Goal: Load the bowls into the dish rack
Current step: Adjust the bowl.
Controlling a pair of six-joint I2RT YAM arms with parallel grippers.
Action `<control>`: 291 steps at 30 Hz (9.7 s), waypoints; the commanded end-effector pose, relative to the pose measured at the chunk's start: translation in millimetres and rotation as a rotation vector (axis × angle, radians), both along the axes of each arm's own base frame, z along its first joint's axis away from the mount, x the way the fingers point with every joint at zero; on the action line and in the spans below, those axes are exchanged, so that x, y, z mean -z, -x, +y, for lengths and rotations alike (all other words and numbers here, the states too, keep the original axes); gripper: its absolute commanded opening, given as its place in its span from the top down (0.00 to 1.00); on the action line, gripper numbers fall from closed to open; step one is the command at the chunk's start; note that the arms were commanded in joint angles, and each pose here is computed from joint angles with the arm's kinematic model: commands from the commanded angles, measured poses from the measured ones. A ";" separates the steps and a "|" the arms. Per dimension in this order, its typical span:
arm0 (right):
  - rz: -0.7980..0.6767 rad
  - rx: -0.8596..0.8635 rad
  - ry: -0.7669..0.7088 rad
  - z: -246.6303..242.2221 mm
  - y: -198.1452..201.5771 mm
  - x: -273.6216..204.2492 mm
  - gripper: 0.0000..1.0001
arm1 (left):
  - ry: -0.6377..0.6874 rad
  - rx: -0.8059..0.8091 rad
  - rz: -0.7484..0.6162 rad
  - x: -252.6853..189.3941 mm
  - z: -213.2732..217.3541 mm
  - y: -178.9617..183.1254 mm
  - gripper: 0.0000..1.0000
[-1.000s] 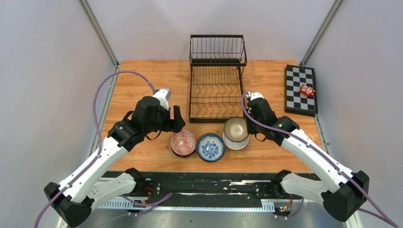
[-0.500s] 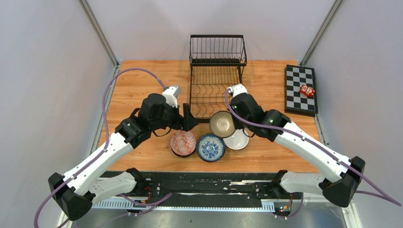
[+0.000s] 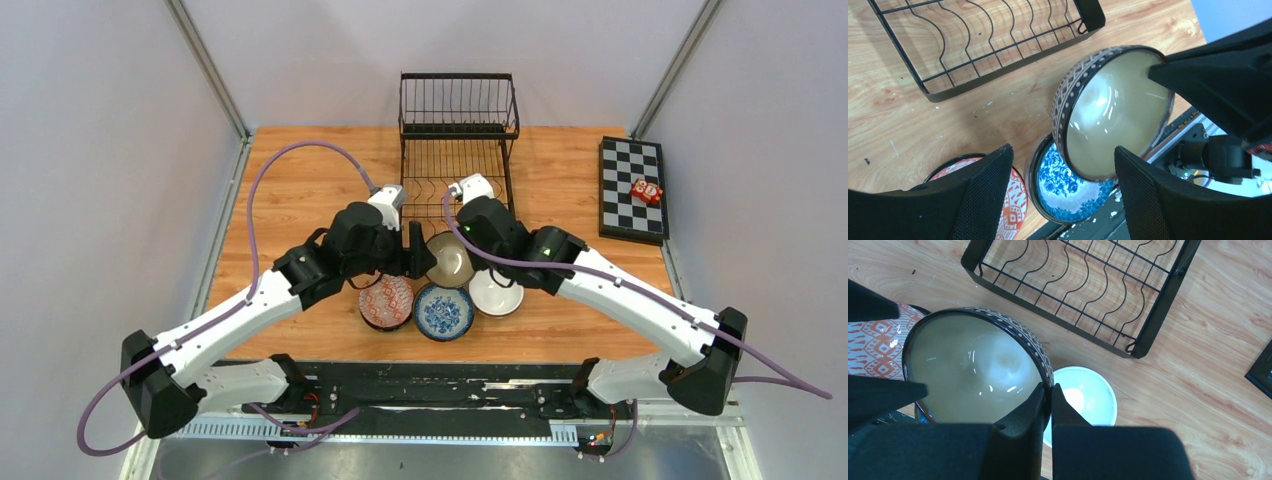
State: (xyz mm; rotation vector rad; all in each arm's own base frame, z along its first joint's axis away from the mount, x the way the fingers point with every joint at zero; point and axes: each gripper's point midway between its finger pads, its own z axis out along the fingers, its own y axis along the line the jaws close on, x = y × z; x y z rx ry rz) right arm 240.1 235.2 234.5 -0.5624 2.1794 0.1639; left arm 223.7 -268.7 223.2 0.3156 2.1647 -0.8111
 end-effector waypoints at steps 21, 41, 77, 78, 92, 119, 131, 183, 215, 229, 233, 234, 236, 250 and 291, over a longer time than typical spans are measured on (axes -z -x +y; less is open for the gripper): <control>-0.115 -0.001 -0.017 22.7 -1.9 -33.6 0.97 | -0.030 -0.110 0.018 24.2 -13.7 -23.7 0.74; -0.096 -0.084 -0.216 20.0 29.0 -48.4 0.63 | 0.043 -0.132 -0.019 13.1 -11.1 -23.3 1.00; -0.005 -0.232 -0.736 46.5 81.3 -72.7 0.00 | 0.780 0.102 -0.140 -60.3 -6.1 4.7 1.00; -0.006 -0.239 -0.749 48.8 81.7 -75.6 0.00 | 0.794 0.107 -0.143 -61.8 -6.0 5.5 1.00; -0.029 -0.289 -0.811 69.9 77.8 -99.7 0.00 | 0.858 0.111 -0.158 -69.2 -2.7 7.7 1.00; -0.076 -0.339 -0.841 72.4 80.7 -117.9 0.09 | 0.855 0.071 -0.161 -67.4 0.7 0.6 1.00; -0.083 -0.313 -0.770 72.3 72.1 -105.8 0.17 | 0.854 0.075 -0.157 -70.7 -1.1 -0.9 1.00; -0.264 -0.187 -0.654 51.8 36.4 -126.5 0.97 | 0.614 -0.089 -0.146 -46.7 18.2 -23.6 0.14; -0.143 -0.231 -0.710 69.0 47.8 -110.0 0.97 | 0.858 0.132 -0.082 -49.3 -18.0 -10.1 1.00; -0.097 -0.335 -0.655 58.1 71.5 -90.4 0.13 | 0.733 0.181 -0.199 -63.2 -14.1 -3.2 1.00; -0.079 -0.414 -0.658 61.6 84.2 -91.1 0.05 | 0.679 0.201 -0.235 -68.6 -13.0 -1.2 1.00; -0.074 -0.420 -0.655 61.8 85.5 -90.1 0.03 | 0.669 0.208 -0.241 -70.0 -12.8 0.0 1.00; -0.067 -0.422 -0.645 62.2 85.6 -87.4 0.01 | 0.657 0.220 -0.258 -74.1 -12.0 2.0 1.00; -0.043 -0.475 -0.695 71.1 94.8 -88.3 0.01 | 0.556 0.268 -0.338 -91.4 -7.3 9.3 1.00; -0.213 -0.316 -0.735 50.3 65.0 -121.3 0.98 | 0.482 0.188 -0.293 -77.6 -0.4 -1.6 0.53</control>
